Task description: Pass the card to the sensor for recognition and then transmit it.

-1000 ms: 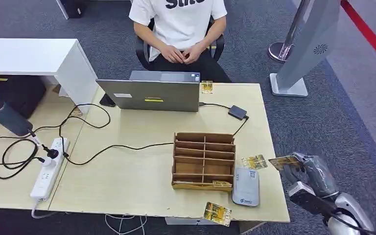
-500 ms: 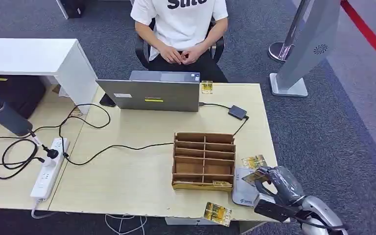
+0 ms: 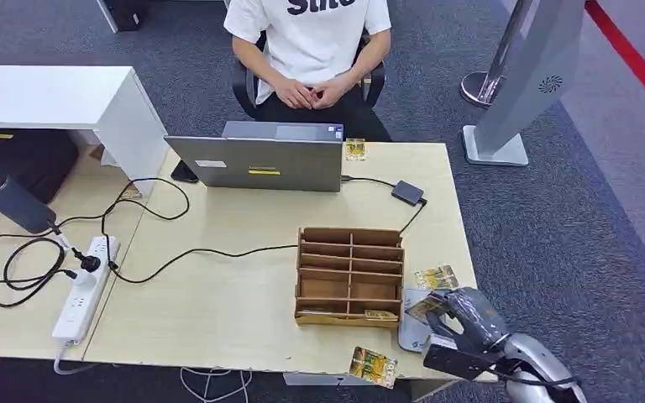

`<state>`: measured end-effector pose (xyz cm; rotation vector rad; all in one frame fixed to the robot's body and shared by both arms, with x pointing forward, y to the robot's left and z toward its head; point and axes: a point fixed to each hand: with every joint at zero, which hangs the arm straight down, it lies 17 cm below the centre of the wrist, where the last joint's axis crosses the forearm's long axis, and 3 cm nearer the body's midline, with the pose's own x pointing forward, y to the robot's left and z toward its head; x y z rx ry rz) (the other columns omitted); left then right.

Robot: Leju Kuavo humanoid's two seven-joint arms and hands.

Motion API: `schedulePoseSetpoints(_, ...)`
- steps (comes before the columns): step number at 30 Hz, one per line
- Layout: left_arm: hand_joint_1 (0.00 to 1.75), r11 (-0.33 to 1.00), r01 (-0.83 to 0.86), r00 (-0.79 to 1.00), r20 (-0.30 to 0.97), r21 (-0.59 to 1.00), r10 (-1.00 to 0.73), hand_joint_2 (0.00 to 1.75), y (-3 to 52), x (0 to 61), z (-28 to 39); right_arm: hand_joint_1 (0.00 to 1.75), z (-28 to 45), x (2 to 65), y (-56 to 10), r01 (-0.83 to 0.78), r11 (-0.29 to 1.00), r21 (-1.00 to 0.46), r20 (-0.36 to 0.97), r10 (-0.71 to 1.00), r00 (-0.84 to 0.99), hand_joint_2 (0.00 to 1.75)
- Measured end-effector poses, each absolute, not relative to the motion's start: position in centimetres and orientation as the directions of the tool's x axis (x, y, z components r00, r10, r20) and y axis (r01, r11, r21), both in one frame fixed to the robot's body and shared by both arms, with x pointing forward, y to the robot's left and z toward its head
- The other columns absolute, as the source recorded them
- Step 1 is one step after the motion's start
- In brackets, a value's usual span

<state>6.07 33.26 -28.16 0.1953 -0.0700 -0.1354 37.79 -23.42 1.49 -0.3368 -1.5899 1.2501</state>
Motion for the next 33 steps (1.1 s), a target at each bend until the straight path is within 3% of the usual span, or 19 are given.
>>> schedulePoseSetpoints(8, 0.0, 0.97, 0.134, 0.988, 0.053, 0.202, -0.148, 1.75, 33.4, 6.0, -28.2, 1.75, 2.9, 38.8, -24.4, -0.321, 0.389, -0.864, 0.5, 0.741, -0.447, 1.75)
schedulePoseSetpoints(16, 0.0, 0.966, 0.155, 0.984, 0.05, 0.208, -0.169, 1.75, 33.5, 6.0, -28.1, 1.75, 15.2, 45.8, -22.7, -0.025, 0.335, -0.942, 0.288, 0.77, -0.569, 1.75)
schedulePoseSetpoints(24, 0.0, 0.954, 0.222, 0.969, 0.066, 0.203, -0.239, 1.75, 33.2, 7.2, -28.0, 1.75, 28.1, 50.1, -12.6, 0.059, 0.374, -0.926, 0.218, 0.655, -0.724, 1.75)
schedulePoseSetpoints(33, 0.0, 0.936, 0.295, 0.947, 0.071, 0.192, -0.313, 1.75, 32.9, 7.3, -28.0, 1.75, 31.9, 50.7, -4.8, 0.001, 0.412, -0.911, 0.262, 0.581, -0.77, 1.75)
